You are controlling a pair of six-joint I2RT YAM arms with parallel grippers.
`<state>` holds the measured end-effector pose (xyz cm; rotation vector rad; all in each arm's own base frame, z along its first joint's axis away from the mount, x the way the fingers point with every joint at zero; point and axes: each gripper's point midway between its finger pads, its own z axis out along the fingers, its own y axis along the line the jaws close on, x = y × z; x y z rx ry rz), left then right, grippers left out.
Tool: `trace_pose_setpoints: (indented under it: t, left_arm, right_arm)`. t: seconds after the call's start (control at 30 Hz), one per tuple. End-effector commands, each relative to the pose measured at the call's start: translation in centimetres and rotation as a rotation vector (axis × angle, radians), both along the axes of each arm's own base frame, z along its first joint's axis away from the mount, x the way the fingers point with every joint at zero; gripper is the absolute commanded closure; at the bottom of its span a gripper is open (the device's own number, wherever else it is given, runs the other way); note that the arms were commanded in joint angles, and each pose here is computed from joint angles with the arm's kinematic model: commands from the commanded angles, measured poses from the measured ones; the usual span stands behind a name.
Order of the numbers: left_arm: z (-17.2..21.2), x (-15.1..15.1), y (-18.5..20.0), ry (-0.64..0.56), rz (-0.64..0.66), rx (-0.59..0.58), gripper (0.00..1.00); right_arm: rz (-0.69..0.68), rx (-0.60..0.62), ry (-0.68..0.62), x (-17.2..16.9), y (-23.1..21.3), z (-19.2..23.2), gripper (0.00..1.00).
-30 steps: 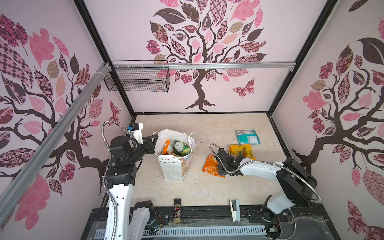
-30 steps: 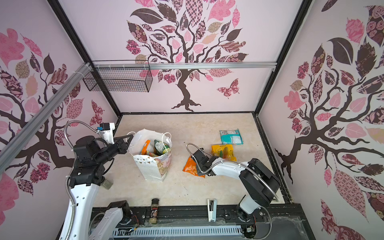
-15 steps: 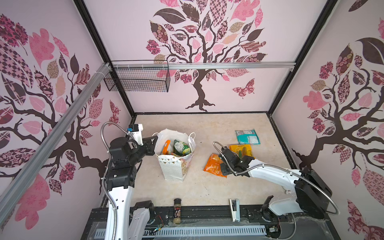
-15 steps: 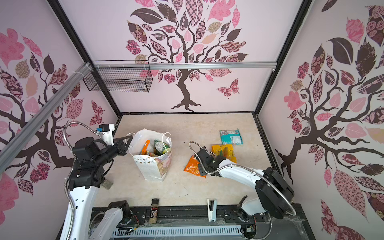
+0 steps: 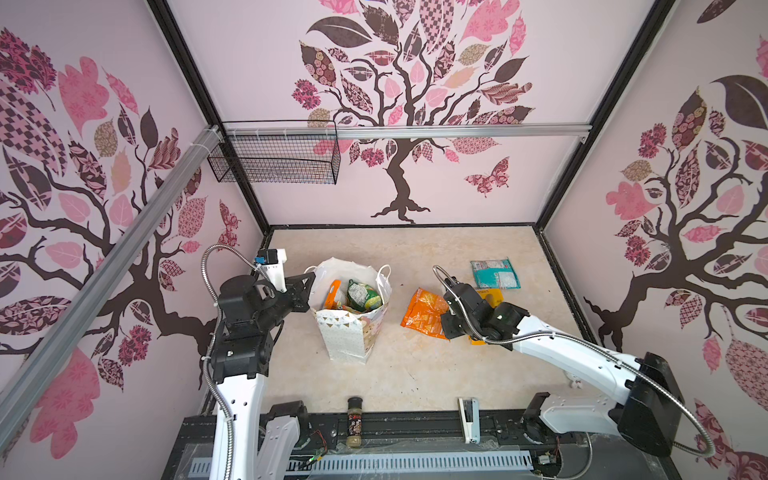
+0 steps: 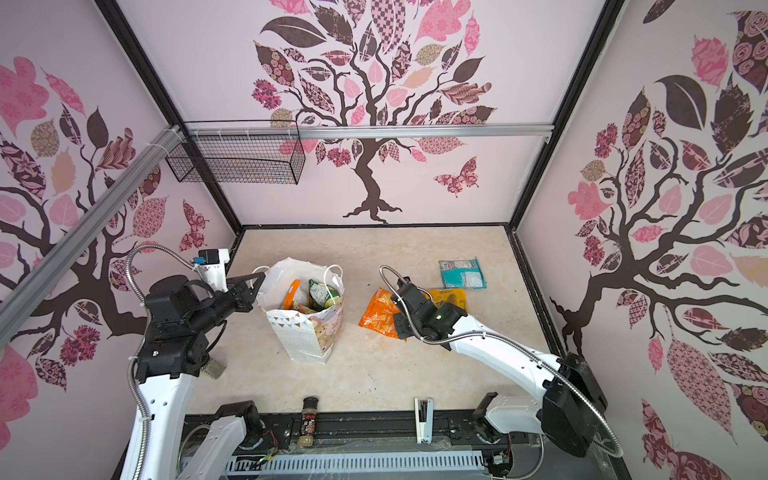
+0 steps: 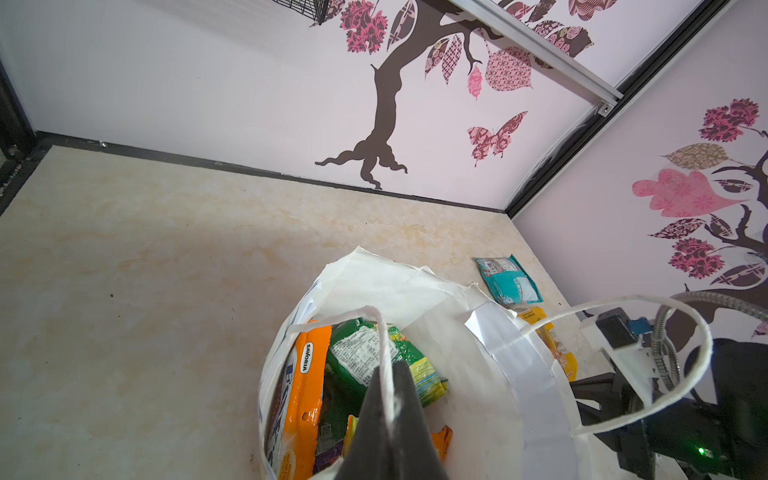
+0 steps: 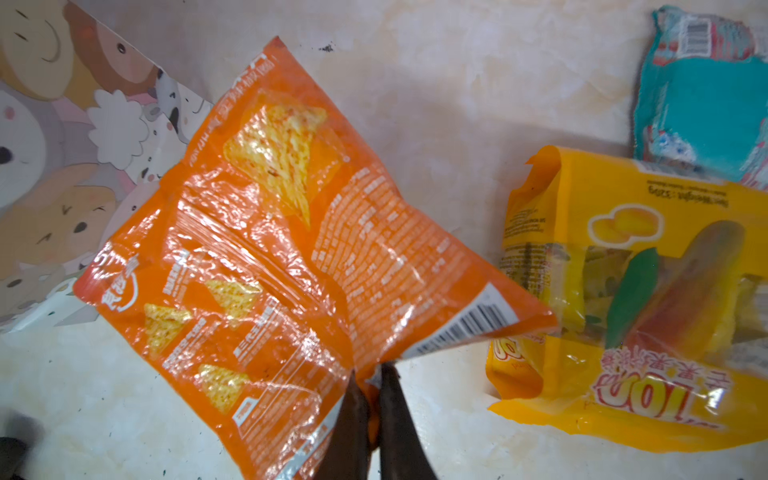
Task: Place the snacks into the paper bag
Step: 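Lift the orange chip packet with the right gripper toward the bag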
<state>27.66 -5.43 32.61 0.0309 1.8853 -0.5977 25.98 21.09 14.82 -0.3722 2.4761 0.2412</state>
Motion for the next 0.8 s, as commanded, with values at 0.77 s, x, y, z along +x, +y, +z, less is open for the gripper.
trace_pose_setpoints:
  t: [0.77]
  left_arm:
    - [2.4,-0.6,-0.7,-0.09,-0.038,0.003,1.0]
  right_arm:
    - [0.159,0.217,-0.246,0.6,2.9,15.8,1.0]
